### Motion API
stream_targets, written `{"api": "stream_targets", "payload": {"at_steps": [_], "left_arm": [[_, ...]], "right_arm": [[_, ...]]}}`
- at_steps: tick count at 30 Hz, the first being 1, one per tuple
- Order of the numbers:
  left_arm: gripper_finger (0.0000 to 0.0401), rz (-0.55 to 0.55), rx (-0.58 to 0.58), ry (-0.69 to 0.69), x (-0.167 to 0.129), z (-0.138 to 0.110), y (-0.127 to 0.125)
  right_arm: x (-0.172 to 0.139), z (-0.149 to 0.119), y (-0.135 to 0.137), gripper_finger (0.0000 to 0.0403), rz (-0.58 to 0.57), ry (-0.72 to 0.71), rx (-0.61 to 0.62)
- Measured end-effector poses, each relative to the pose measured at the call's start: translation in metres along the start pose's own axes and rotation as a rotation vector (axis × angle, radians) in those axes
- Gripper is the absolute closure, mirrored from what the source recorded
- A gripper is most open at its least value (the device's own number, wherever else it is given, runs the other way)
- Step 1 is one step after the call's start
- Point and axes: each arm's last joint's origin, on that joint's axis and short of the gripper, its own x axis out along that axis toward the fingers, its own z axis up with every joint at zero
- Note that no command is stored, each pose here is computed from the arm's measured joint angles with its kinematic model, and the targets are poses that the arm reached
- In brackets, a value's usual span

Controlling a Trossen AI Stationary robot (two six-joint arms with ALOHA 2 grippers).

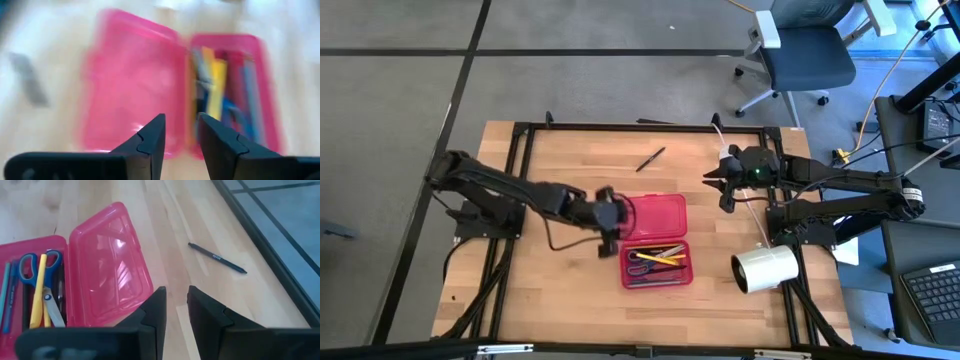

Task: Pick & place school supplies into a supply box
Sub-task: Put the black pen into the red supply box

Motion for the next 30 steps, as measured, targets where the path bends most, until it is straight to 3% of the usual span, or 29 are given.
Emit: {"api": "stream_targets", "payload": {"at_steps": [3, 6, 12, 22, 30], "left_arm": [[0.0292, 0.115, 0.036, -0.062, -0.018, 0.004, 0.012], [0.0293, 0.160, 0.072, -0.113, -0.030, 0.008, 0.018], [0.0293, 0.147, 0.067, -0.187, -0.035, 0.015, 0.019], [0.0298, 0.147, 0.072, -0.186, -0.035, 0.015, 0.019], [0.0295, 0.149, 0.088, -0.178, -0.035, 0.014, 0.019]], "right_arm": [[0.000, 0.000, 0.000, 0.0319, 0.000, 0.001, 0.000], [0.000, -0.001, 0.000, 0.0319, 0.000, 0.007, -0.003], [0.000, -0.002, 0.000, 0.0319, 0.001, 0.024, -0.016], [0.000, -0.003, 0.000, 0.0318, 0.010, 0.033, -0.023], [0.000, -0.002, 0.000, 0.0251, 0.009, 0.021, -0.057]]}}
